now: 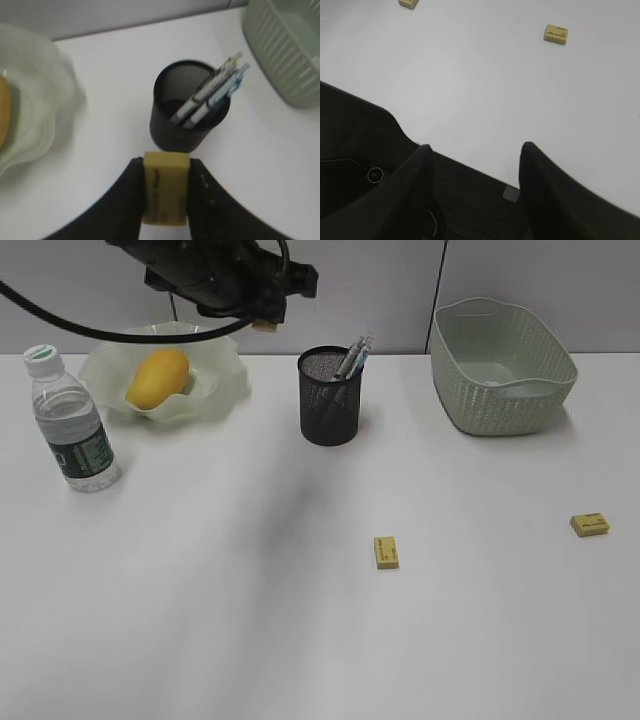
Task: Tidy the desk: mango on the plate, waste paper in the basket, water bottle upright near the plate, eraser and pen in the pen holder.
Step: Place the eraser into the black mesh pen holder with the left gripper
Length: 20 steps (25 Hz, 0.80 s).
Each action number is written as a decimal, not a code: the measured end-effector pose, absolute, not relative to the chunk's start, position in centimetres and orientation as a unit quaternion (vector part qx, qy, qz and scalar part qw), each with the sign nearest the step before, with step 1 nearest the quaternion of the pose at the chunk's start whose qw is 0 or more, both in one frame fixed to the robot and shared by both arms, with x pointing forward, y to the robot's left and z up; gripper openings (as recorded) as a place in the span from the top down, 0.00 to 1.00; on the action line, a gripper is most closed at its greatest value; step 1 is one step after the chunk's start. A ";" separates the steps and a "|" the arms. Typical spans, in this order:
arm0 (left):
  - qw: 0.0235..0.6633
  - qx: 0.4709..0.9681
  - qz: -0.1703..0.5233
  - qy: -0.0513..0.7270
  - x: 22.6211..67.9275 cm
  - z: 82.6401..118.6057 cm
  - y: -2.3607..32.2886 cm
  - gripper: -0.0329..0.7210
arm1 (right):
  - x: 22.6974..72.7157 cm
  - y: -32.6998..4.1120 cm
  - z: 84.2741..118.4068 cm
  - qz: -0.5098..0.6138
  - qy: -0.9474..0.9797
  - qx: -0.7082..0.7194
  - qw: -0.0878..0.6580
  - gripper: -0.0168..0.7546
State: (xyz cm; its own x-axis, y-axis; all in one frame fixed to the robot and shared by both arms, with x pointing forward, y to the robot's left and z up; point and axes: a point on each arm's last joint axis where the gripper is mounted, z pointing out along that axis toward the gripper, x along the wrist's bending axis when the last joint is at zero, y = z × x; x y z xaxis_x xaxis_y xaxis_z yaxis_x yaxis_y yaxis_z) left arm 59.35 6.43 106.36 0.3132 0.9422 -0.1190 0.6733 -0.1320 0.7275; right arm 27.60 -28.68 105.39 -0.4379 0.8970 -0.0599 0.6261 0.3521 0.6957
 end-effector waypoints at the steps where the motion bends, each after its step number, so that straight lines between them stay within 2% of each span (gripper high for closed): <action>1: 0.372 0.724 0.191 0.548 59.6 106.5 6.2 0.69 | 27.6 -28.7 105.4 0.304 0.792 0.481 0.223 0.41; 9: 0.443 0.710 0.192 0.512 62.0 103.5 4.1 0.69 | 27.6 -28.7 105.4 0.304 0.792 0.481 0.223 0.41; 20: 0.448 0.702 0.191 0.519 65.8 99.1 3.3 0.69 | 27.6 -28.7 105.4 0.304 0.792 0.481 0.223 0.41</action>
